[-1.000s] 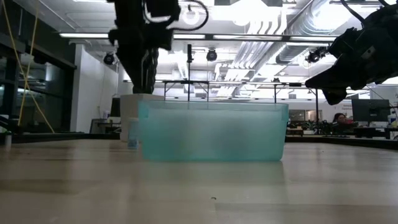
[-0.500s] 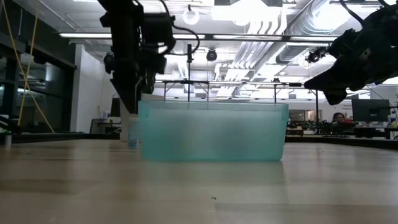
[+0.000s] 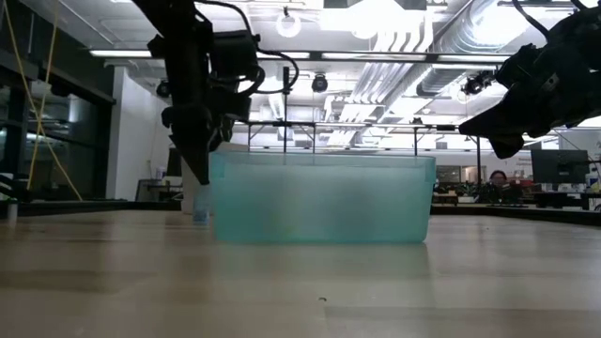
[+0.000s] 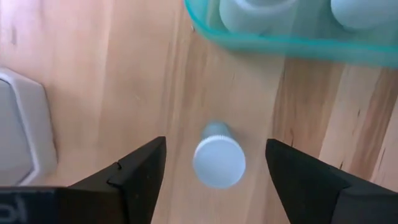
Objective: Pick and place pill bottles into a basket
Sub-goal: Put the blue pill bottle into the green bin
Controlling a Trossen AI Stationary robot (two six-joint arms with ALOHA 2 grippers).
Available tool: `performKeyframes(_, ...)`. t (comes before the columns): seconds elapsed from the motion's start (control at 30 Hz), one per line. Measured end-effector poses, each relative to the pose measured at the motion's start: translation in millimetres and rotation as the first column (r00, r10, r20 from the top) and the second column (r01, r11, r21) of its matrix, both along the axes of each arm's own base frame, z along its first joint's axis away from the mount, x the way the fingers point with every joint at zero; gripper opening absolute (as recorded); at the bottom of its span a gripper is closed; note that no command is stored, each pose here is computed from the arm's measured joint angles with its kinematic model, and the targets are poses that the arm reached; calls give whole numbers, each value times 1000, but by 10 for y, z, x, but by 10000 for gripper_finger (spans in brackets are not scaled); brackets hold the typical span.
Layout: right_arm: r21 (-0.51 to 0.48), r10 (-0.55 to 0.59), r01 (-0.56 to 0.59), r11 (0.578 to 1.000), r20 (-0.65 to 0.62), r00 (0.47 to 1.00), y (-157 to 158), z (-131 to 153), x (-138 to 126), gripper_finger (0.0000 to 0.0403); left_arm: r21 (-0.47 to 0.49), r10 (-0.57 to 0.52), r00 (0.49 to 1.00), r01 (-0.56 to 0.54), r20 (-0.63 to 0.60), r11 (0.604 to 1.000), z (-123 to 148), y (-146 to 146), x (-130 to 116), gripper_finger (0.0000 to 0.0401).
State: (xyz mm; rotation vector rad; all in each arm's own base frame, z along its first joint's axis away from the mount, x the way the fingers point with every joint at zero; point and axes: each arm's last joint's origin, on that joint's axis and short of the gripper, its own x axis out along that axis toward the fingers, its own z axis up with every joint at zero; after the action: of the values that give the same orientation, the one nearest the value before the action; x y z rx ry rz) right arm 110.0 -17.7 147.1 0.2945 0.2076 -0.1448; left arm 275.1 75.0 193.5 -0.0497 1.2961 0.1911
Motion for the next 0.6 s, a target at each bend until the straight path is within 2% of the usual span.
performKeyframes(0.17, -7, 2, -2, 1000, -1, 1000, 0, -1, 0, 1, -5, 2, 1000, -2, -16, 1000, -76, -11, -40, 294)
performKeyframes(0.6, -8, 2, -2, 1000, -2, 1000, 0, -1, 0, 1, -2, 6, 1000, -6, 15, 1000, -72, -5, -12, 271)
